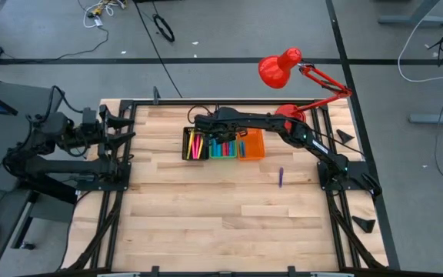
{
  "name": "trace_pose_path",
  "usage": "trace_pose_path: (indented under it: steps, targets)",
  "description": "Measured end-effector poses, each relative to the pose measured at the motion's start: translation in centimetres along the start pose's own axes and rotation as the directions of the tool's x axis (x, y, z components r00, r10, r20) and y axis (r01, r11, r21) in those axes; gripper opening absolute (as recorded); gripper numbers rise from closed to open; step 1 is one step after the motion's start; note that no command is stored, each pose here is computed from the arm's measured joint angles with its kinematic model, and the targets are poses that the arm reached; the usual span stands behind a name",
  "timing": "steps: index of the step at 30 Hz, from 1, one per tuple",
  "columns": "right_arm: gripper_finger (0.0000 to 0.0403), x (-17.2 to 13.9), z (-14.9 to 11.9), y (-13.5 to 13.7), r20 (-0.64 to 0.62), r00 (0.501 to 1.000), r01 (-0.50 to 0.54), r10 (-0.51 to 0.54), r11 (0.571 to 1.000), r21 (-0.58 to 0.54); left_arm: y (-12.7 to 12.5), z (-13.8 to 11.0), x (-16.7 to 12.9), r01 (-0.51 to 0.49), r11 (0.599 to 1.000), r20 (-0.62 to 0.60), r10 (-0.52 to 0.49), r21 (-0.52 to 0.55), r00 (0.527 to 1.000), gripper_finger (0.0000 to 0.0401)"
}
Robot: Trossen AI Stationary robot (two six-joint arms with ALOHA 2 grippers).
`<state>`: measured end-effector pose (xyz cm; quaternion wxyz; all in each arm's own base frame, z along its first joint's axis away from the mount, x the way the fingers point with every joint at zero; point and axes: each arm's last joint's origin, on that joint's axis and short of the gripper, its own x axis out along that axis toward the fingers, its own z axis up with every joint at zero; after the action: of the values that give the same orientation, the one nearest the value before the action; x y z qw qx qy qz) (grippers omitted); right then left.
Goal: Pick & Place Markers
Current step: Put the small pink pen into the orange bin
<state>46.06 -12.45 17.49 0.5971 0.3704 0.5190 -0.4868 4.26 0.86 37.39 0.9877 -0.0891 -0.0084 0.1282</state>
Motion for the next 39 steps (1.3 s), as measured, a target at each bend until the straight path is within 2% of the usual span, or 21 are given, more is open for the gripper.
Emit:
trace_pose_path:
  steps: [4,16,22,32,39]
  targets:
    - [0.0072,0.4,-0.4,0.3,-0.009,1.0,0.006,-0.006,1.0,0.018,0.0,0.0,0.0,0.0,1.0,0.0,0.0,0.0,1.0,0.0229]
    - [0.0022,0.4,-0.5,0.2,-0.01,1.0,0.014,-0.014,0.999,0.052,0.0,0.0,0.0,0.0,1.0,0.0,0.0,0.0,1.0,0.0229]
    - [0.0026,0.4,-0.5,0.2,-0.014,1.0,0.018,-0.017,0.997,0.074,0.0,0.0,0.0,0.0,1.0,0.0,0.0,0.0,1.0,0.0229]
    - [0.0062,0.4,-0.6,0.2,-0.015,1.0,0.025,-0.024,0.996,0.084,0.0,0.0,0.0,0.0,1.0,0.0,0.0,0.0,1.0,0.0229]
    - [0.006,1.7,-1.4,0.2,-0.022,0.999,0.039,-0.037,0.996,0.086,0.0,0.0,0.0,0.001,1.0,0.0,-0.001,0.0,1.0,0.0229]
